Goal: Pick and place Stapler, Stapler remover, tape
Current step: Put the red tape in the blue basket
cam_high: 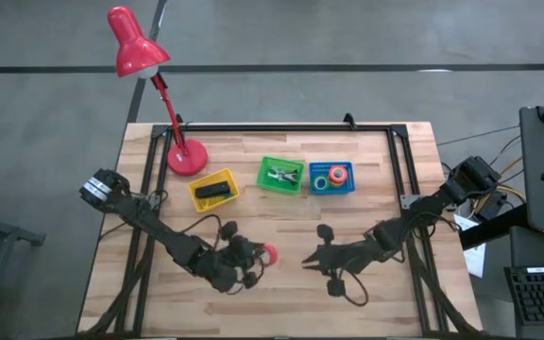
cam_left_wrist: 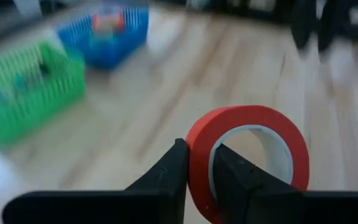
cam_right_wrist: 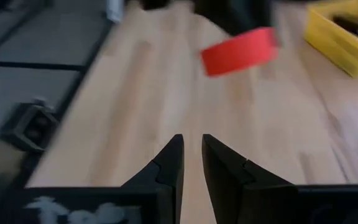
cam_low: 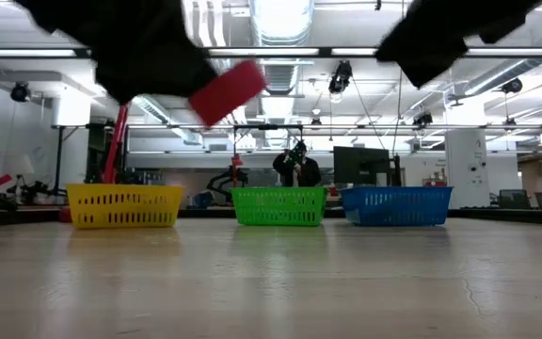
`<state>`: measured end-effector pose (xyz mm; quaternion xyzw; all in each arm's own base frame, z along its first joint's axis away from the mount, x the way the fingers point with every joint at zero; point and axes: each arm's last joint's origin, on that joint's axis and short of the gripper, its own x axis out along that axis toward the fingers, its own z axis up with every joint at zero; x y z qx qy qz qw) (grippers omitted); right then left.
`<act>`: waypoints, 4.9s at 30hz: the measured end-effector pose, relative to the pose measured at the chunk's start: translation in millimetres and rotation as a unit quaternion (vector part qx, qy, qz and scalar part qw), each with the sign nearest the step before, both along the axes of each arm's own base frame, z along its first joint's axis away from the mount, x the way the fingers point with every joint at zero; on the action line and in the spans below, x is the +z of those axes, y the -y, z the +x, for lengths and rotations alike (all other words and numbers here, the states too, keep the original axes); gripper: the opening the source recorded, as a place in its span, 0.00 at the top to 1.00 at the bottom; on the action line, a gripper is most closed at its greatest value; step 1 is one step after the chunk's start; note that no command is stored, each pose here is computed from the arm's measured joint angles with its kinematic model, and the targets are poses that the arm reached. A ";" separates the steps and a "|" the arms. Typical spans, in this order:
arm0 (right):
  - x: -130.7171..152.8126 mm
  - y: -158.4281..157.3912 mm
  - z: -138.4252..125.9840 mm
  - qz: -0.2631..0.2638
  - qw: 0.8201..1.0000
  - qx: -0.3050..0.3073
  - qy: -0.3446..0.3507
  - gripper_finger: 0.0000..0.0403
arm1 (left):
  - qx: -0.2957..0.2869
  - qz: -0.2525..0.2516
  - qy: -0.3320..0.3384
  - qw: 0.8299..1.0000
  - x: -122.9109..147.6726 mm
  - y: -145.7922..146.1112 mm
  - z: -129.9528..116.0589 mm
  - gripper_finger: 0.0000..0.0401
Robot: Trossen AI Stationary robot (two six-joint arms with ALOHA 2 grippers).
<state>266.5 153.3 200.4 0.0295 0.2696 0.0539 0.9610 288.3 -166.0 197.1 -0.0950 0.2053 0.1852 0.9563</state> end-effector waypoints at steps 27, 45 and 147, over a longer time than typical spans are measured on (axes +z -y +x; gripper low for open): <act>28.7 0.1 15.2 0.043 0.987 0.037 0.148 0.44 | -0.043 0.077 0.173 0.981 46.0 8.5 16.5 0.86; 39.9 7.0 21.3 0.079 0.977 0.017 0.199 0.46 | -0.037 0.083 0.201 0.975 53.8 -5.7 25.5 0.86; -12.3 209.0 -2.5 -0.014 0.900 -0.336 -0.277 0.86 | -0.008 0.010 0.104 0.995 24.0 -19.4 27.0 0.54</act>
